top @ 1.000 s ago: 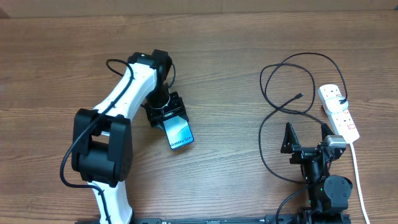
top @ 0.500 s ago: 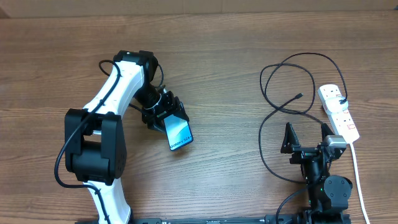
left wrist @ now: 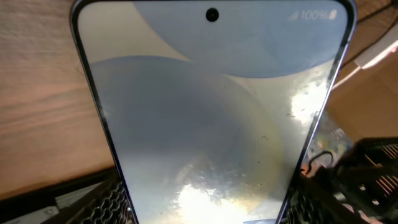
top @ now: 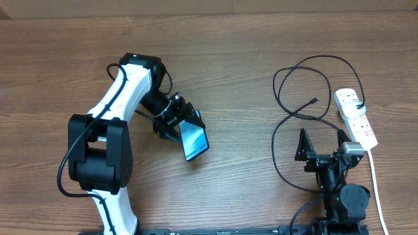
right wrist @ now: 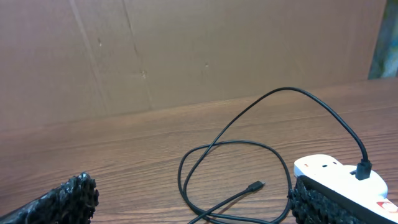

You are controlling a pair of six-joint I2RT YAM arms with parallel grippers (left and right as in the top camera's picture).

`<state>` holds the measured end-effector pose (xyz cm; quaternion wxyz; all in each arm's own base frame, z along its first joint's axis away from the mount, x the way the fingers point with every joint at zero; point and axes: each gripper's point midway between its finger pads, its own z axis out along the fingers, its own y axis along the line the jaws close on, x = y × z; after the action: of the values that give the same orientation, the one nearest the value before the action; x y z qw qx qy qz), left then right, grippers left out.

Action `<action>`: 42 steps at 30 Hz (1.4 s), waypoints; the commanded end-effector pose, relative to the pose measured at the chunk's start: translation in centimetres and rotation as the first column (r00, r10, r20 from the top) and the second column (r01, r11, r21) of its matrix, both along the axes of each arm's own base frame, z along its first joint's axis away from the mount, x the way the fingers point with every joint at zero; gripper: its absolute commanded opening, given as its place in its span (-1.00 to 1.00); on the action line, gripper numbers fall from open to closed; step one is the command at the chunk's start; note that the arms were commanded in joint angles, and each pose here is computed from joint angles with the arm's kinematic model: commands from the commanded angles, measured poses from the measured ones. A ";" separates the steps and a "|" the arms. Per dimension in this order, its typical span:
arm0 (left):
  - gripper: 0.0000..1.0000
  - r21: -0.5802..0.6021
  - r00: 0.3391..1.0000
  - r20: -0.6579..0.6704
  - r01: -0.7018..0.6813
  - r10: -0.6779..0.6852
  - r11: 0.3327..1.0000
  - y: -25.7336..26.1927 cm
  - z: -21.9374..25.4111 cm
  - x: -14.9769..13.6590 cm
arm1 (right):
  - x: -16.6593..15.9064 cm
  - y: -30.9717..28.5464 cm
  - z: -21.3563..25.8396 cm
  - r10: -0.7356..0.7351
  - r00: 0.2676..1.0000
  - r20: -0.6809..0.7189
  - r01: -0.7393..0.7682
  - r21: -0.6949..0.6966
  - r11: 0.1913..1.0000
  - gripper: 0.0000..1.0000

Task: Plug charger to phone and switch on socket
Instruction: 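Lift the smartphone with the left gripper and tilt it upright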

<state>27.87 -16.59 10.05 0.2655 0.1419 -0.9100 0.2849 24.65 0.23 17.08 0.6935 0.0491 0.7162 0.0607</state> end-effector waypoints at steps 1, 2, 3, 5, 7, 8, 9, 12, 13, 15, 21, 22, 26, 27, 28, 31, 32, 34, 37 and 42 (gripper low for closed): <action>0.07 -0.095 1.000 0.008 -0.017 0.018 0.995 -1.1 1.4 0.7 | 0.0 0.0 -0.1 -0.001 1.000 0.006 0.001 -0.004 1.000 1.00; 0.06 -0.100 1.000 0.005 -0.020 0.020 0.995 -1.2 1.5 0.6 | 0.0 0.0 -0.1 -0.001 1.000 0.006 0.001 -0.004 1.000 0.99; 0.06 -0.106 1.000 -0.006 -0.024 0.024 0.994 -1.3 1.6 0.5 | 0.0 0.0 -0.1 -0.001 1.000 0.006 0.001 -0.004 1.000 1.00; 0.04 -0.128 0.999 -0.022 -0.036 0.034 0.991 -1.6 2.0 0.4 | 0.0 0.0 -0.1 -0.001 1.000 0.006 0.001 -0.004 1.000 1.00; 0.04 -0.140 0.999 -0.024 -0.042 0.039 0.989 -1.7 2.2 0.4 | 0.0 0.0 -0.1 -0.001 1.000 0.006 0.001 -0.004 1.000 1.00; 0.03 -0.140 0.999 -0.025 -0.042 0.039 0.989 -1.7 2.2 0.4 | 0.0 0.0 -0.1 -0.001 1.000 0.006 0.001 -0.004 1.000 1.00; 0.03 -0.140 0.999 -0.025 -0.042 0.039 0.989 -1.7 2.2 0.4 | 0.0 0.0 -0.1 -0.001 1.000 0.006 0.001 -0.004 1.000 0.99; 0.03 -0.140 0.999 -0.024 -0.042 0.039 0.989 -1.7 2.2 0.4 | 0.0 0.0 -0.1 -0.001 1.000 0.006 0.001 -0.004 1.000 1.00; 0.04 -0.140 0.999 -0.023 -0.042 0.039 0.989 -1.7 2.2 0.4 | 0.0 0.0 -0.1 -0.001 1.000 0.006 0.001 -0.004 1.000 0.99; 0.04 -0.140 0.999 -0.023 -0.042 0.039 0.989 -1.7 2.2 0.4 | 0.0 0.0 -0.1 -0.001 1.000 0.006 0.001 -0.004 1.000 1.00; 0.04 -0.140 0.999 -0.024 -0.042 0.039 0.989 -1.7 2.2 0.4 | 0.0 0.0 -0.1 -0.001 1.000 0.006 0.001 -0.004 1.000 1.00; 0.04 -0.140 0.999 -0.024 -0.042 0.039 0.989 -1.7 2.2 0.4 | 0.0 0.0 -0.1 -0.001 1.000 0.006 0.001 -0.004 1.000 0.99; 0.04 -0.140 0.999 -0.024 -0.042 0.039 0.989 -1.7 2.2 0.4 | 0.0 0.0 -0.1 -0.001 1.000 0.006 0.001 -0.004 1.000 1.00; 0.04 -0.140 0.999 -0.024 -0.042 0.039 0.989 -1.7 2.2 0.4 | 0.0 0.0 -0.1 -0.001 1.000 0.006 0.001 -0.004 1.000 1.00; 0.04 -0.140 0.999 -0.024 -0.042 0.039 0.989 -1.7 2.2 0.4 | 0.0 0.0 -0.1 -0.001 1.000 0.006 0.001 -0.004 1.000 1.00; 0.04 -0.140 0.999 -0.023 -0.042 0.039 0.989 -1.7 2.2 0.5 | 0.0 0.0 -0.1 -0.001 1.000 0.006 0.001 -0.004 1.000 1.00; 0.04 -0.140 0.999 -0.023 -0.042 0.039 0.989 -1.7 2.2 0.5 | 0.0 0.0 -0.1 -0.001 1.000 0.006 0.001 -0.004 1.000 1.00; 0.04 -0.140 0.999 -0.023 -0.042 0.039 0.989 -1.7 2.2 0.5 | 0.0 0.0 -0.1 -0.001 1.000 0.006 0.001 -0.004 1.000 1.00; 0.05 -0.140 0.999 -0.023 -0.042 0.039 0.989 -1.7 2.2 0.5 | 0.0 0.0 -0.1 -0.001 1.000 0.006 0.001 -0.004 1.000 1.00; 0.04 -0.141 0.999 -0.023 -0.042 0.039 0.989 -1.7 2.2 0.5 | 0.0 0.0 -0.1 -0.001 1.000 0.006 0.001 -0.004 1.000 1.00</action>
<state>27.56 -17.79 11.38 0.2853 0.1509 -0.8885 0.3262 24.65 0.24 17.09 0.6937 0.0491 0.7160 0.0610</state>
